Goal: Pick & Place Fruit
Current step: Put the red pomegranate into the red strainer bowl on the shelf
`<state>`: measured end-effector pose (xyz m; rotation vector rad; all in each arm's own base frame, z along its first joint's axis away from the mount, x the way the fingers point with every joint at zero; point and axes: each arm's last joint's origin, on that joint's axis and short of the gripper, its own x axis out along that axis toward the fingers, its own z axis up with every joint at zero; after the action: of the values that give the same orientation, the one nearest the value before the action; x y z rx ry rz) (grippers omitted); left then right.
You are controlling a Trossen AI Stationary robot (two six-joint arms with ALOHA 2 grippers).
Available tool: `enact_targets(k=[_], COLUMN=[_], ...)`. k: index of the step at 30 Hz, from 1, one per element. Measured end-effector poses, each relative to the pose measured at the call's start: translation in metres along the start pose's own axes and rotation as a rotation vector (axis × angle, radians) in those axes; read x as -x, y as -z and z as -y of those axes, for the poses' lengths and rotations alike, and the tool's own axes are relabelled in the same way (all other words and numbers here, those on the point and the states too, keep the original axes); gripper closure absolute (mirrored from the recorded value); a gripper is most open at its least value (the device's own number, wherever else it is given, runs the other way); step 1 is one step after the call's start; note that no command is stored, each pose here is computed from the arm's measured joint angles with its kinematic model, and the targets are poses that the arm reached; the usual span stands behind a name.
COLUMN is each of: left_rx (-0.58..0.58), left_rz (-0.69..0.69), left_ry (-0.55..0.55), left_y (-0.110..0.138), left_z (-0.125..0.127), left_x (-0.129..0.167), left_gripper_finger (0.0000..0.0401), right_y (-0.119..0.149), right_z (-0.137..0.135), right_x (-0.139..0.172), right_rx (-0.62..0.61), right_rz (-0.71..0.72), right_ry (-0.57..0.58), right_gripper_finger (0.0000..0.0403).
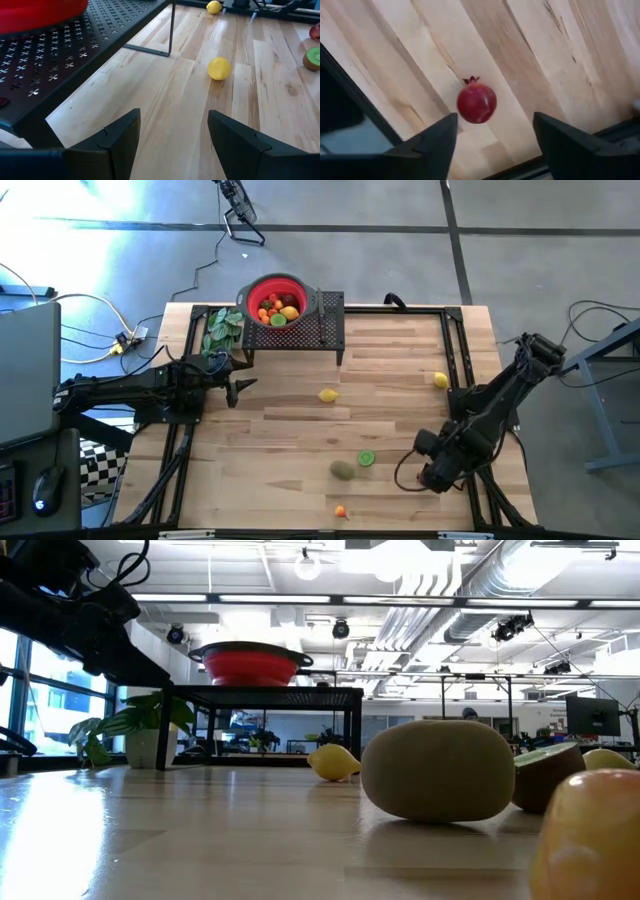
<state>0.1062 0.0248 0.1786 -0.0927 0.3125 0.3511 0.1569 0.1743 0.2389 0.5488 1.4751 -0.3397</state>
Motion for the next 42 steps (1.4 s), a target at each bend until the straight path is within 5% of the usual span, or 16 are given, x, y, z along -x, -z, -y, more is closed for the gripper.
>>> enact_targets(k=[7, 15, 23, 42], left_rx=[-0.009, -0.007, -0.002, -0.001], left_rz=[-0.004, -0.008, -0.008, -0.007], left_ry=[0.0, -0.002, -0.002, -0.001], left_y=[0.0, 0.001, 0.001, 0.001], left_z=[0.0, 0.0, 0.0, 0.0], left_x=[0.0, 0.0, 0.0, 0.0], left_gripper_finger=[0.0173, 0.0173, 0.0173, 0.0173], right_y=[0.011, 0.025, 0.024, 0.026], right_z=[-0.012, -0.025, -0.027, -0.04], right_x=[-0.022, -0.047, -0.05, -0.089], right_rx=[0.235, 0.419, 0.44, 0.446], right_rz=[-0.055, -0.06, 0.066, 0.018], right_ry=[0.057, 0.107, 0.143, 0.19], right_gripper_finger=[0.0105, 0.0097, 0.0095, 0.0095])
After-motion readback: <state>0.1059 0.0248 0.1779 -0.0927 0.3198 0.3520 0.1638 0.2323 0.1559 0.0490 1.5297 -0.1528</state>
